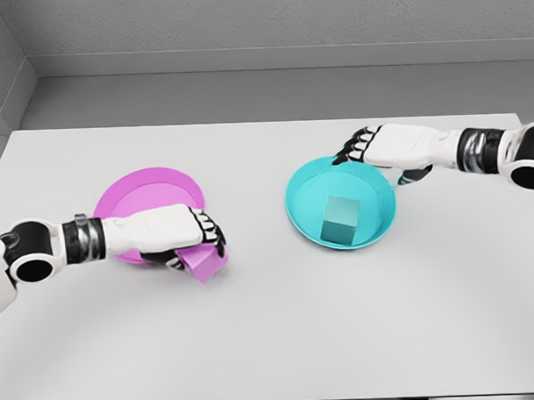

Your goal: Place the blocks in the corresponding plates according to their colors

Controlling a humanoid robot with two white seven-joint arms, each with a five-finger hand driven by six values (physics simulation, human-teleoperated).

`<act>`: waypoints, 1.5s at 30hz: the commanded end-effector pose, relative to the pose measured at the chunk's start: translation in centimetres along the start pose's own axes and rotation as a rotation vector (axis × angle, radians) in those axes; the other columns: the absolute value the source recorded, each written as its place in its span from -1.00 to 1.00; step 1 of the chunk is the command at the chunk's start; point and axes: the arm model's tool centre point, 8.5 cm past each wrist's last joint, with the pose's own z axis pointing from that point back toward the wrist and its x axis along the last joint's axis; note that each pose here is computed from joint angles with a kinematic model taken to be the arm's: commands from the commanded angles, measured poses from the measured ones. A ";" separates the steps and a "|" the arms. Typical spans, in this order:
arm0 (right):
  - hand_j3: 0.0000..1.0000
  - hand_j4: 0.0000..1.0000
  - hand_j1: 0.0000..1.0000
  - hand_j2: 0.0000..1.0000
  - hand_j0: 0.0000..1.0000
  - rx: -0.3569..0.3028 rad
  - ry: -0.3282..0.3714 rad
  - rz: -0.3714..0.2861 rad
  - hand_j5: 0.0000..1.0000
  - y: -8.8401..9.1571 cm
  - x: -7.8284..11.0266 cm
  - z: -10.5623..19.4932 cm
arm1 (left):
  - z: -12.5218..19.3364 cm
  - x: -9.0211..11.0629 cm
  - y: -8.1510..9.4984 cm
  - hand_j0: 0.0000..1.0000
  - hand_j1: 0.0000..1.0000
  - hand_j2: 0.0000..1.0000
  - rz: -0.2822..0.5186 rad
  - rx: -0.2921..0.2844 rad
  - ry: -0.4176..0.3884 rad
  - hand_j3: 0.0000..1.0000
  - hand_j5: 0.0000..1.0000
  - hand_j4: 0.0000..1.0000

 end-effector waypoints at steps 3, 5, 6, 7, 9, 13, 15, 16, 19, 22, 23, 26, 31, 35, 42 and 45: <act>1.00 1.00 1.00 1.00 1.00 -0.160 0.124 -0.007 1.00 -3.0 -3.3 4.9 | 1.1 -1.6 0.1 0.20 0.20 0.20 0.018 0.009 0.054 0.20 0.20 0.20; 1.00 1.00 1.00 1.00 1.00 -0.208 0.163 -0.011 1.00 -3.3 -4.2 6.6 | 1.6 -2.5 0.2 0.20 0.20 0.20 0.025 0.018 0.084 0.20 0.20 0.20; 1.00 1.00 1.00 1.00 1.00 -0.211 0.169 -0.018 1.00 -3.0 -4.2 6.9 | 1.8 -2.8 0.2 0.20 0.20 0.20 0.026 0.019 0.094 0.20 0.20 0.20; 1.00 1.00 1.00 1.00 1.00 -0.220 0.176 -0.020 1.00 -3.1 -4.4 7.1 | 2.0 -3.0 0.4 0.20 0.20 0.20 0.025 0.025 0.102 0.20 0.20 0.20; 1.00 1.00 1.00 1.00 1.00 -0.247 0.198 -0.031 1.00 -2.8 -4.7 8.0 | 2.3 -3.4 0.4 0.20 0.20 0.20 0.030 0.026 0.116 0.20 0.20 0.20; 1.00 1.00 1.00 1.00 1.00 -0.257 0.183 -0.028 1.00 -1.2 -3.6 8.7 | 2.9 -4.2 0.2 0.20 0.20 0.20 0.040 0.025 0.144 0.20 0.20 0.20; 1.00 1.00 1.00 1.00 1.00 -0.267 0.205 -0.053 1.00 -0.1 -3.7 9.5 | 3.4 -4.8 0.2 0.20 0.20 0.20 0.044 0.030 0.168 0.20 0.20 0.20; 1.00 1.00 1.00 1.00 1.00 -0.296 0.215 -0.061 1.00 0.1 -3.3 10.4 | 3.8 -5.2 0.4 0.20 0.20 0.20 0.046 0.036 0.184 0.20 0.20 0.20; 1.00 1.00 1.00 1.00 1.00 -0.314 0.239 -0.083 1.00 1.2 -2.9 11.8 | 4.7 -6.3 0.1 0.20 0.20 0.20 0.062 0.040 0.223 0.20 0.20 0.20; 1.00 1.00 1.00 1.00 1.00 -0.311 0.241 -0.086 1.00 1.4 -2.9 11.8 | 5.4 -7.1 0.2 0.21 0.21 0.21 0.071 0.046 0.255 0.21 0.21 0.21; 1.00 1.00 1.00 1.00 1.00 -0.311 0.242 -0.087 1.00 1.4 -2.9 11.8 | 5.6 -7.4 0.1 0.21 0.21 0.21 0.075 0.048 0.264 0.21 0.21 0.21; 1.00 1.00 1.00 1.00 1.00 -0.304 0.239 -0.091 1.00 1.7 -2.8 11.7 | 6.3 -8.0 0.3 0.22 0.22 0.22 0.080 0.057 0.291 0.22 0.22 0.22; 1.00 1.00 1.00 1.00 1.00 -0.300 0.237 -0.093 1.00 1.8 -2.7 11.6 | 6.2 -7.9 0.3 1.00 1.00 1.00 0.096 0.080 0.285 1.00 1.00 1.00; 1.00 1.00 1.00 1.00 1.00 -0.292 0.236 -0.099 1.00 2.2 -2.7 11.5 | 6.2 -8.0 0.5 1.00 1.00 1.00 0.094 0.082 0.285 1.00 1.00 1.00; 1.00 1.00 1.00 1.00 1.00 -0.289 0.235 -0.102 1.00 2.3 -2.6 11.4 | 7.0 -7.9 1.8 1.00 1.00 1.00 0.075 0.117 0.289 1.00 1.00 1.00; 1.00 1.00 1.00 1.00 1.00 -0.289 0.235 -0.102 1.00 2.3 -2.6 11.4 | 9.9 -8.6 3.4 1.00 1.00 1.00 0.062 0.152 0.336 1.00 1.00 1.00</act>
